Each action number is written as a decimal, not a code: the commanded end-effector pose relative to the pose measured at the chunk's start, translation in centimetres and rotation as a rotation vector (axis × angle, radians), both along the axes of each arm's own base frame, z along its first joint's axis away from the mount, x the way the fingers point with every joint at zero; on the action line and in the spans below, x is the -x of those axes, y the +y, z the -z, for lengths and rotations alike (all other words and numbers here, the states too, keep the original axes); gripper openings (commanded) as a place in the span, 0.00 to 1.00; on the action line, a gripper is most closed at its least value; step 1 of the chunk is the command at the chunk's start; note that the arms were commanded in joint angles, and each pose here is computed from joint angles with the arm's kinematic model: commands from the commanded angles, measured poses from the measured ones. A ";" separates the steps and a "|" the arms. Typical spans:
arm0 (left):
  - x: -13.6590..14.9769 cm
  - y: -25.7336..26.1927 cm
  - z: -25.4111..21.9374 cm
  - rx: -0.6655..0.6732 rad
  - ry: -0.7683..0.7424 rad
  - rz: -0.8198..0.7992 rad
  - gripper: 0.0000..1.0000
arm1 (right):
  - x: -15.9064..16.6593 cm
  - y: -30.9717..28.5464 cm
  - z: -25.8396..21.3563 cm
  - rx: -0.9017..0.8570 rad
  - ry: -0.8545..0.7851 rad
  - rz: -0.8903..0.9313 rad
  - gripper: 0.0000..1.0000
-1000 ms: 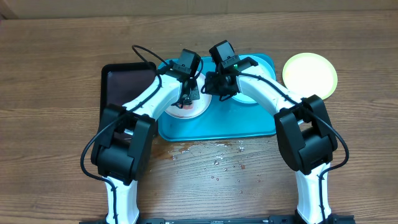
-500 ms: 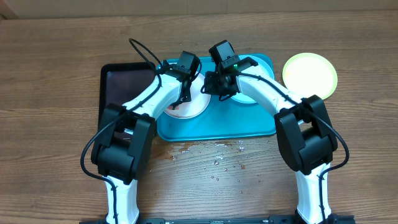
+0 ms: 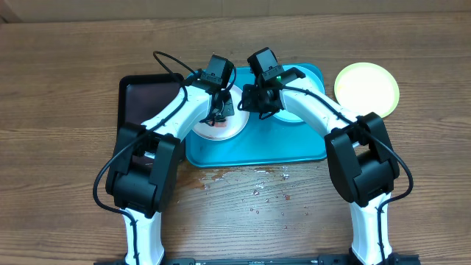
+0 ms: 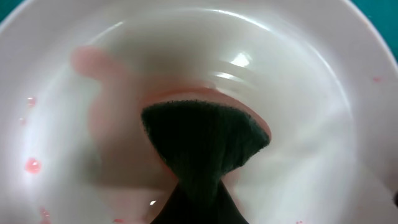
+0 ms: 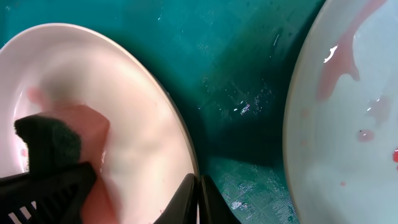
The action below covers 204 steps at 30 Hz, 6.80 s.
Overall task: Clean dirty plates on tray and stack at the side
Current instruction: 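Wipe the white plate's rim area with the sponge in the left gripper, then carry the sponge left and drop it into the black tray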
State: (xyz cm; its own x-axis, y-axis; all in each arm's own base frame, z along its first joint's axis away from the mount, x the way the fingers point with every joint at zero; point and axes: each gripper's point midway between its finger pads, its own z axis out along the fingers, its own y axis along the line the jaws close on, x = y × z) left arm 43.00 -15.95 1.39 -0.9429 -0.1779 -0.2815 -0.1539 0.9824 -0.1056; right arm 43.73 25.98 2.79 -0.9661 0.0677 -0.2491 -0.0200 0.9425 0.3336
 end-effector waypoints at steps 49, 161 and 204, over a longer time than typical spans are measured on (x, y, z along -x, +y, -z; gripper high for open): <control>0.5 -1.6 2.6 0.066 0.067 0.196 0.04 | 0.1 0.8 -0.5 -0.026 0.000 -0.012 0.04; -2.1 13.0 -16.9 -0.298 -0.174 -0.162 0.04 | 0.1 0.6 -0.5 -0.014 -0.002 -0.008 0.04; -0.1 15.5 -16.3 -0.005 -0.270 -0.195 0.84 | 0.8 0.2 -0.1 0.010 0.018 -0.039 0.16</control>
